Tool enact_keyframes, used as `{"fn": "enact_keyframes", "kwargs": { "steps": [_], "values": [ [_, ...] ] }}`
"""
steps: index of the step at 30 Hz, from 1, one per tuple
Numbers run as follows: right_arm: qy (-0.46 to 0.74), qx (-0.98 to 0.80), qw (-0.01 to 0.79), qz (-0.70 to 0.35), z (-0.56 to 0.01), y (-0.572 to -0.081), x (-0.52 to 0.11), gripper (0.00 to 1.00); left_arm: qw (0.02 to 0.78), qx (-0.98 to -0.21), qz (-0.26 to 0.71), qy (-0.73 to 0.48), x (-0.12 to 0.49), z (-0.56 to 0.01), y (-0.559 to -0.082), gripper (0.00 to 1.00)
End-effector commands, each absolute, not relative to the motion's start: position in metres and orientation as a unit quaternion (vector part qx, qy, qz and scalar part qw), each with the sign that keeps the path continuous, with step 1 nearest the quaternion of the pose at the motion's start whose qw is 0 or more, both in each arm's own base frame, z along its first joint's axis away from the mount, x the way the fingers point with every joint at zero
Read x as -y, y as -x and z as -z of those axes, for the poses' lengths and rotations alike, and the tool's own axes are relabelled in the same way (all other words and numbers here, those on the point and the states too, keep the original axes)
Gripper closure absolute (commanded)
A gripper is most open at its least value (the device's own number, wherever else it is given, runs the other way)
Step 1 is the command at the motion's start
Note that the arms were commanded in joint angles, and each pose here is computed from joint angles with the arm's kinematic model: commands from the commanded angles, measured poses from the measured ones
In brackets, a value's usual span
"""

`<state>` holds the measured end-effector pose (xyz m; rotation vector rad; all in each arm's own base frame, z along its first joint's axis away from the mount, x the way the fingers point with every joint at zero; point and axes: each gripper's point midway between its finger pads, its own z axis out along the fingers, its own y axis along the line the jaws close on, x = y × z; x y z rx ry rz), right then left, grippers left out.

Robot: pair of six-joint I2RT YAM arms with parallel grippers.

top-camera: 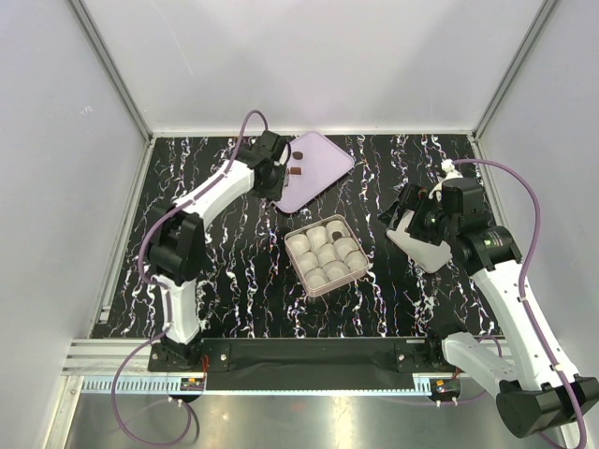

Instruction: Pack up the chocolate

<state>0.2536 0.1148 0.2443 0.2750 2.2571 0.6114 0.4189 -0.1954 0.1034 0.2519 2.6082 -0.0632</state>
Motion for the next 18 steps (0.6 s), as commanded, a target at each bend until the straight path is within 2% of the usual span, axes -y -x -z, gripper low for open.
{"fn": "enact_keyframes", "kwargs": {
  "steps": [1, 5, 14, 18],
  "values": [
    [-0.101, -0.873, 0.405, -0.254, -0.257, -0.255, -0.117, 0.0, 0.324, -0.939, 0.07, -0.096, 0.207, -0.176, -0.42, 0.66],
    [-0.1, -0.872, 0.407, -0.252, -0.261, -0.252, -0.115, 0.0, 0.322, -0.935, 0.097, -0.112, 0.216, -0.194, -0.398, 0.67],
    [-0.101, -0.875, 0.414, -0.231, -0.263, -0.246, -0.106, 0.0, 0.311, -0.918, 0.14, -0.203, 0.269, -0.21, -0.308, 0.68],
    [-0.101, -0.874, 0.416, -0.231, -0.265, -0.246, -0.106, 0.0, 0.333, -0.916, 0.12, -0.187, 0.263, -0.212, -0.307, 0.63]
  ]
}}
